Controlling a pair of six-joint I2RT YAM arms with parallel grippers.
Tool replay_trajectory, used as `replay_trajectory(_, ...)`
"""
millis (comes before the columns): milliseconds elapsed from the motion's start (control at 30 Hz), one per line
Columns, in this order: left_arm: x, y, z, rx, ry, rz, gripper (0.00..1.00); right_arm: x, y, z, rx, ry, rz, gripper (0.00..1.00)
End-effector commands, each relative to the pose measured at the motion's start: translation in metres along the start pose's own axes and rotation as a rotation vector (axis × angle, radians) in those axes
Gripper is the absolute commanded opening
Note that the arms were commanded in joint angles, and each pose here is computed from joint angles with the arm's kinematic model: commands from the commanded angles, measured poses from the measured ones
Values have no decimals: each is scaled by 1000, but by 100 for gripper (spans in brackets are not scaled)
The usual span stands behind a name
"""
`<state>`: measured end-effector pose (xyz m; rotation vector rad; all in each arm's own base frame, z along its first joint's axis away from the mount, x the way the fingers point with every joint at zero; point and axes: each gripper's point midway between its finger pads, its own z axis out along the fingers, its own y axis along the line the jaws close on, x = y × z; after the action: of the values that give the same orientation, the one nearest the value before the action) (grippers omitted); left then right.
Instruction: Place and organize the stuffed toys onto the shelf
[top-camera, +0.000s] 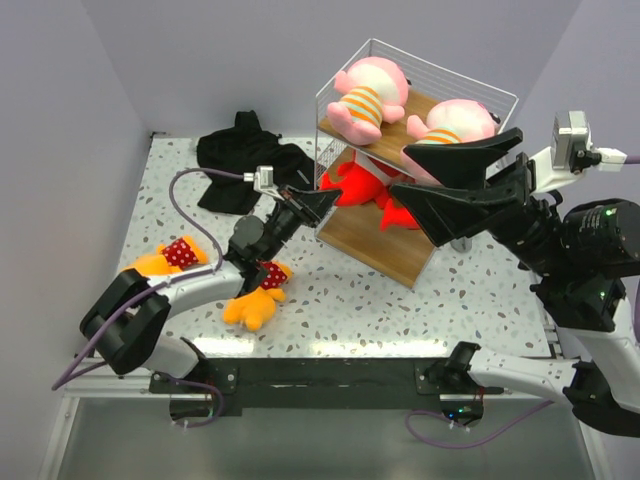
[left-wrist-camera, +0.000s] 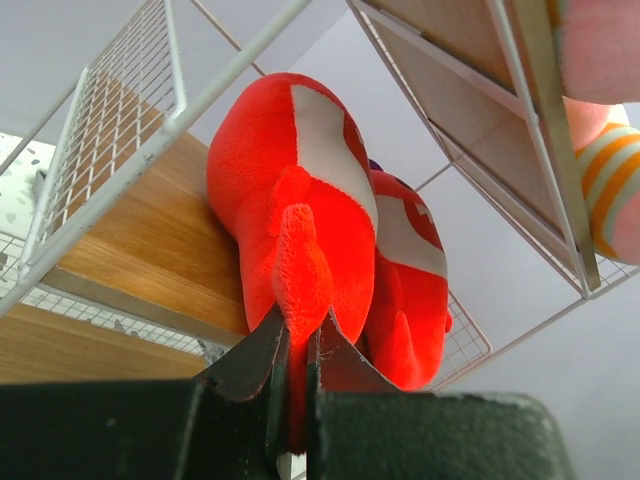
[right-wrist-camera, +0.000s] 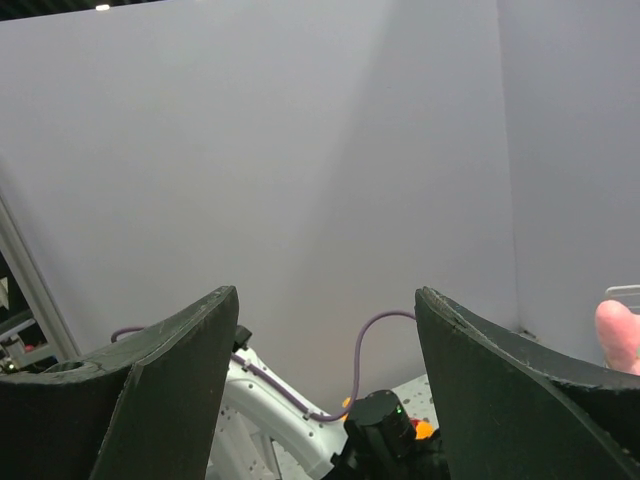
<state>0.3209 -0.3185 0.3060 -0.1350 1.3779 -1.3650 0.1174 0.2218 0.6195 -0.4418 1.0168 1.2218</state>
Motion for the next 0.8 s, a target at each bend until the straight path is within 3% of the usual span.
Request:
replay_trajectory(0,-20,-8,13,15,-87,-41,0,-11,1,-2,1,-41,-21,75)
replay_trajectory(400,-12,-2,28,4,-54,-6,0,-12,0,-7,12,-37,-35,76)
replay_trajectory(500,-13,-2,25,1,-62,-3,18,-13,1,-8,9,-32,-34,76)
replay_trajectory(533,-13,0,23,-6,-60,-1,30,-15,2,-10,9,-37,-34,76)
replay_trajectory(633,-12,4,21,-43,-46,-1,50,-16,3,-12,9,-42,-28,76)
replay_trajectory(767,-17,11,10,-107,-47,12,64,-20,7,-12,-7,-45,-16,76)
